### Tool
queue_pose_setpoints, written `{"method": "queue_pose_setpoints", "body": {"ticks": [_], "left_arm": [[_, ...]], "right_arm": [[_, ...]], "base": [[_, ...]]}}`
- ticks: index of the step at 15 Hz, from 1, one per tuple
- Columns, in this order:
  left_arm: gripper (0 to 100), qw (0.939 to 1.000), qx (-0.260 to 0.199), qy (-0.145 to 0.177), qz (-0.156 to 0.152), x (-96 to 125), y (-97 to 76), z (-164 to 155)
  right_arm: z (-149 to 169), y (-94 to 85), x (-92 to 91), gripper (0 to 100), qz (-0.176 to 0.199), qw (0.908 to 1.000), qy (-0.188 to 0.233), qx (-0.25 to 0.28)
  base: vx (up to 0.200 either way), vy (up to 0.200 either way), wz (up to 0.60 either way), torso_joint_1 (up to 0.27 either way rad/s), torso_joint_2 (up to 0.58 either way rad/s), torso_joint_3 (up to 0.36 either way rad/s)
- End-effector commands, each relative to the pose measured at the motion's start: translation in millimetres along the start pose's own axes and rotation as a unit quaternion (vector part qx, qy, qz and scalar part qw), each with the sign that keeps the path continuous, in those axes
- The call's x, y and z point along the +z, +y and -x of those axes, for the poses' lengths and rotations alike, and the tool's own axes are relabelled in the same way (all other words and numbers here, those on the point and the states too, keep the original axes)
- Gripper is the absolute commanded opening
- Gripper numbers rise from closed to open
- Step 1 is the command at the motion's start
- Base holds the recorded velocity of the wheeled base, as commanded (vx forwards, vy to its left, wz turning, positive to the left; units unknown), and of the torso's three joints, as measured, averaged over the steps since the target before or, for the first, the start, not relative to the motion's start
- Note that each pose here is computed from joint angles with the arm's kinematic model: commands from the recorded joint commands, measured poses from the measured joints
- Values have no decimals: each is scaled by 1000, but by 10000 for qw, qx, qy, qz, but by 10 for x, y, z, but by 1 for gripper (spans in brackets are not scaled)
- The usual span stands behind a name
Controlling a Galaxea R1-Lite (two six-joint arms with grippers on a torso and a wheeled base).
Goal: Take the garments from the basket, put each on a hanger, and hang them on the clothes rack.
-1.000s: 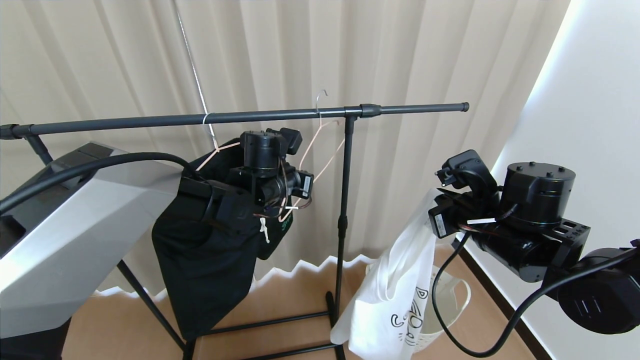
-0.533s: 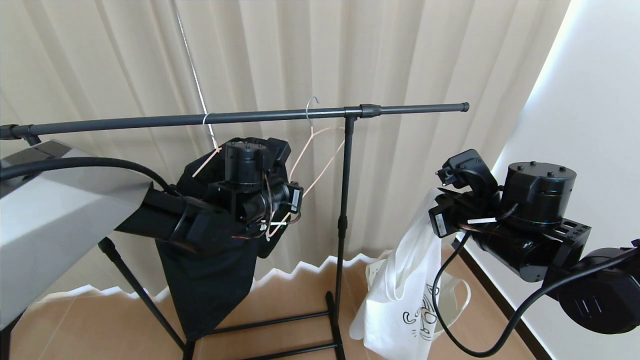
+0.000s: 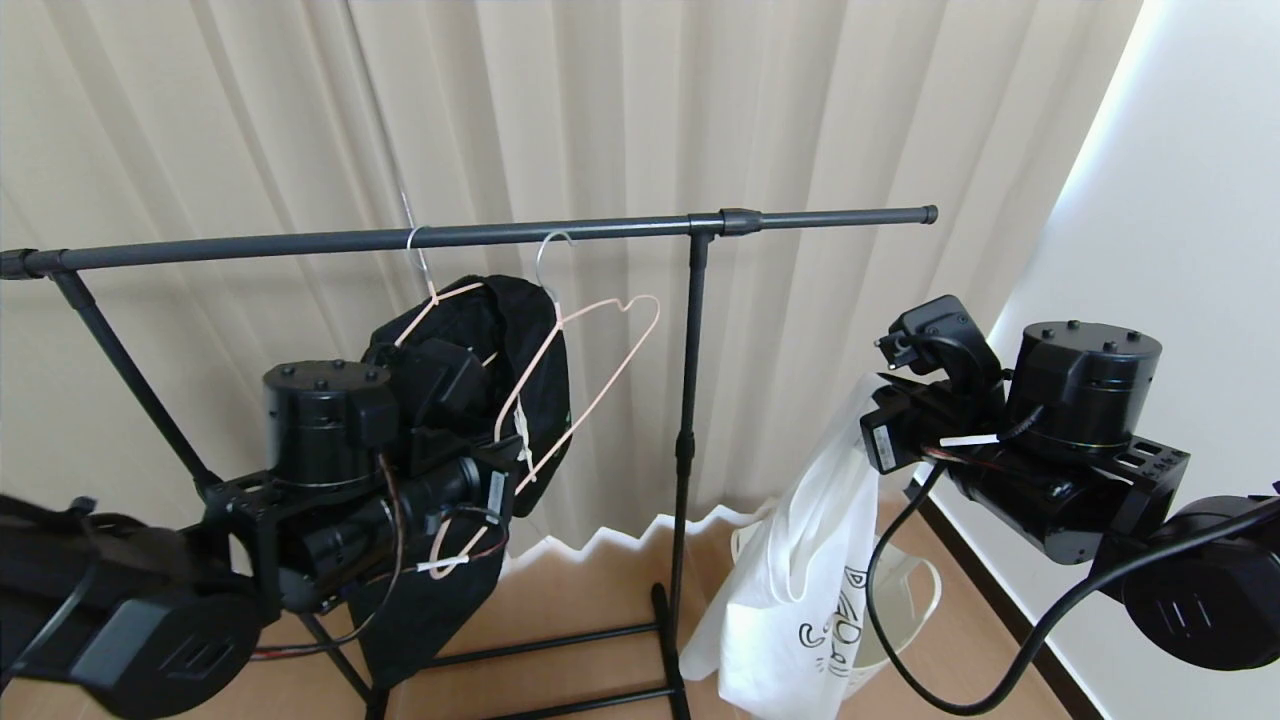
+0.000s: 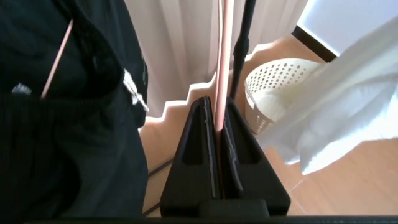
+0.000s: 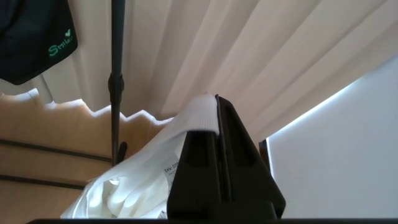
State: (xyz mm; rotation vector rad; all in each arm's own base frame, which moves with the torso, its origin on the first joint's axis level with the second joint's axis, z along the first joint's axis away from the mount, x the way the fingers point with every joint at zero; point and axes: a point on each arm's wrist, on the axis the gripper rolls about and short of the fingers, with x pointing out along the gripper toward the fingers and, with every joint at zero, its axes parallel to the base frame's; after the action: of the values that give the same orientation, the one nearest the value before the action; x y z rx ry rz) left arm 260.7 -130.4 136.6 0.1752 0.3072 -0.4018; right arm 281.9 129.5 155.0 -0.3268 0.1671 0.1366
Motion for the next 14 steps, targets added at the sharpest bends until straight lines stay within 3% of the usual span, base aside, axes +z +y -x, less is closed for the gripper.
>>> {"method": "queue_pose_setpoints", "body": {"ticks": [1,4,5,9,11,14], "left_arm": [[0,9998,-51,-188,-11,-35,20,360],[0,9986,-472,-218,-22,-106,15,529],[0,9961,-845,-262,-51,-129,14,602],[0,9863,-1510,-251,-622,-205,46,567],[0,9786,-1810,-247,-949,-238,70,461],[0,9724,-2026,-78,-1157,-336,-14,404]], "right_arm": [[1,2,0,0,3,10000,1,3],[-1,2,4,0,0,10000,-6,1],[-7,6,-4,0,5,10000,8,5],[-11,-21,32,0,6,9999,-35,-109],[-34,-99,44,0,102,9990,1,-424],[-108,-152,77,0,140,9949,89,-995]], "base": [[0,0,0,0,0,0],[0,0,0,0,0,0],[0,0,0,0,0,0],[0,0,0,0,0,0],[0,0,0,0,0,0],[0,0,0,0,0,0]]}}
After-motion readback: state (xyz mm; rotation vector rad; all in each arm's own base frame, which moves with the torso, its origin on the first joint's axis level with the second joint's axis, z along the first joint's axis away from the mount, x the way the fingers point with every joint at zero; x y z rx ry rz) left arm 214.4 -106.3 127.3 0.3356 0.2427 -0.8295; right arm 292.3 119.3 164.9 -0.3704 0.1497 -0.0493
